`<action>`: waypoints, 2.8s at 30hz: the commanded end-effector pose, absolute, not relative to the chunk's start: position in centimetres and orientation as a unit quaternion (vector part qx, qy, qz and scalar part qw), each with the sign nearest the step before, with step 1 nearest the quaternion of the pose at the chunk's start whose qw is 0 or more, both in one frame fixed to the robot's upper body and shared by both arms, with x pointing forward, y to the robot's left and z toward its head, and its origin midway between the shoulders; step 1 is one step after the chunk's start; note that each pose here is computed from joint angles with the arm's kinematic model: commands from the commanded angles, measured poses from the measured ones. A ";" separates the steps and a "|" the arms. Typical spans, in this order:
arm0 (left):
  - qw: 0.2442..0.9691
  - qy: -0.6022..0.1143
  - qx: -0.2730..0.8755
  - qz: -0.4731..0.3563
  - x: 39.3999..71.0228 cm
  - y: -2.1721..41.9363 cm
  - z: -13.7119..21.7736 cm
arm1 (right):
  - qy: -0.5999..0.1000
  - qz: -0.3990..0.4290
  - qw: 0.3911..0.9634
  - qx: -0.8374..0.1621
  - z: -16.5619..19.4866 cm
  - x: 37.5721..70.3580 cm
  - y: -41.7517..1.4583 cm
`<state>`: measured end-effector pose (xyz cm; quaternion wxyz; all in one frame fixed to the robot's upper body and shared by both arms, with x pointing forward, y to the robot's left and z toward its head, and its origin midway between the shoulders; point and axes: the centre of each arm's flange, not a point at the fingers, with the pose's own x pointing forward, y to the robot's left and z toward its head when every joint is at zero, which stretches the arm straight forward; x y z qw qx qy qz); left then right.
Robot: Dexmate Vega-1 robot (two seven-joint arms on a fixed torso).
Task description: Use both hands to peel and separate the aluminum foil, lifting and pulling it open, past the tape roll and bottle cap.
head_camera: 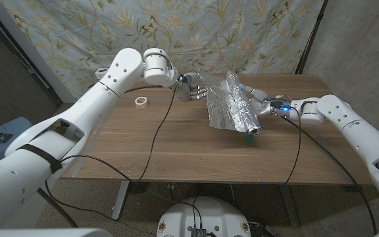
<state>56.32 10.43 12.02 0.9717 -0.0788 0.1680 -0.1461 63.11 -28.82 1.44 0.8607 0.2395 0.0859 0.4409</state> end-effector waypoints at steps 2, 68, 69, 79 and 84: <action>0.970 0.176 -0.083 -0.143 56.6 10.8 11.9 | 0.094 0.439 0.860 0.241 1.2 63.3 -28.8; 0.970 0.167 -0.109 -0.138 55.8 14.7 13.1 | 0.096 0.426 0.864 0.251 1.7 64.5 -28.7; 0.970 0.166 -0.110 -0.138 55.8 14.7 13.1 | 0.096 0.426 0.864 0.251 1.7 64.5 -28.7; 0.970 0.165 -0.115 -0.137 55.5 15.2 13.0 | 0.097 0.424 0.865 0.251 1.7 64.6 -28.6; 0.970 0.162 -0.115 -0.137 55.3 15.4 13.1 | 0.094 0.424 0.865 0.252 1.6 64.6 -28.7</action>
